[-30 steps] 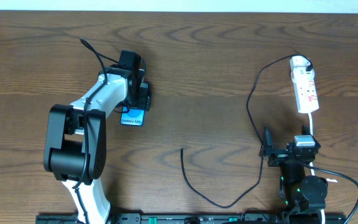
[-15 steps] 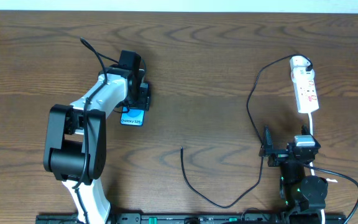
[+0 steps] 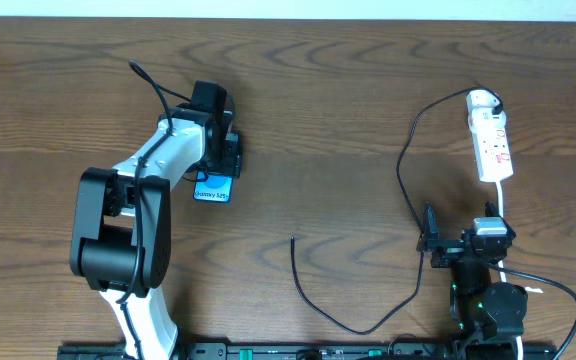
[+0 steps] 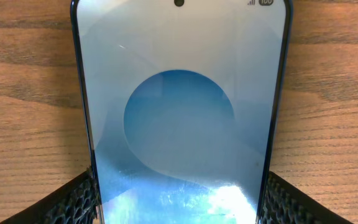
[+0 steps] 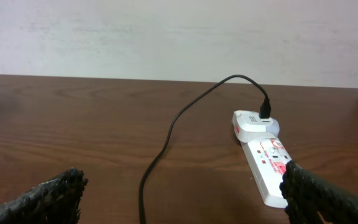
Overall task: Plug charger to phone and switch on socket
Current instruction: 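Close the left gripper on the phone's long edges, then lift the phone with the left gripper and tilt it upright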
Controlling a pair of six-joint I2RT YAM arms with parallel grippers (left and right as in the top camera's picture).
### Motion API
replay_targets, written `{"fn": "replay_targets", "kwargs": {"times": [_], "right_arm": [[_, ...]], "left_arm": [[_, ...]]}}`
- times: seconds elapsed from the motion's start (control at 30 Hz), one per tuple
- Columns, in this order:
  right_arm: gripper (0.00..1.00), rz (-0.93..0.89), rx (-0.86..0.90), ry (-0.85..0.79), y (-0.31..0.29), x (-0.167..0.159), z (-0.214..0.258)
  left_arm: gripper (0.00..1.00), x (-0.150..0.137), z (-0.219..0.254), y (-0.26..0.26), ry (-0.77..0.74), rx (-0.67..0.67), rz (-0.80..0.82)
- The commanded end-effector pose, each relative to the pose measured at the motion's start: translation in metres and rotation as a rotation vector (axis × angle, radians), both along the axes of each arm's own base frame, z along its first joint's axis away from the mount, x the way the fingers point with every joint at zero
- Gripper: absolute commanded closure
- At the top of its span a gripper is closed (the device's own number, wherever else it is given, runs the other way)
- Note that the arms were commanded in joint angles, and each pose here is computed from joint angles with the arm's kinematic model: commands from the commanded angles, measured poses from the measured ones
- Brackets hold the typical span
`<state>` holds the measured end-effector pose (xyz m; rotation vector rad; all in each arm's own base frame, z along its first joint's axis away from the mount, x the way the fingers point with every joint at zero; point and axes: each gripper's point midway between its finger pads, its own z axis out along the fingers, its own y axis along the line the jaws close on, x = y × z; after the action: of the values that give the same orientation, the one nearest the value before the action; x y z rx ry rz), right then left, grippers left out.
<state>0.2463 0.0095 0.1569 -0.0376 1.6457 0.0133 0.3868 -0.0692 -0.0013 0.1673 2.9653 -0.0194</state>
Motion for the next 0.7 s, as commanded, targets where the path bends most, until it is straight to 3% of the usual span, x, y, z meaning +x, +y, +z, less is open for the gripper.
{"fn": "replay_targets", "kwargs": {"times": [0.0,0.33,0.47,0.67], "right_arm": [[0.01,-0.015,-0.012,-0.001,-0.0033,-0.0002,-0.0001],[0.01,-0.015,-0.012,-0.001,-0.0033,-0.0002,-0.0001],[0.01,-0.015,-0.012,-0.002,-0.0033,-0.0002,0.0000],[0.01,-0.015,-0.012,-0.001,-0.0032,-0.0002,-0.0001]], "left_arm": [[0.45,-0.0057,-0.0041,0.0034,0.019,0.018,0.000],[0.73,-0.0058,-0.0041,0.0035,0.019,0.018,0.000],[0.92,-0.0058,-0.0041,0.0035,0.019,0.018,0.000],[0.93,-0.0058,-0.0041,0.0035,0.019,0.018,0.000]]}}
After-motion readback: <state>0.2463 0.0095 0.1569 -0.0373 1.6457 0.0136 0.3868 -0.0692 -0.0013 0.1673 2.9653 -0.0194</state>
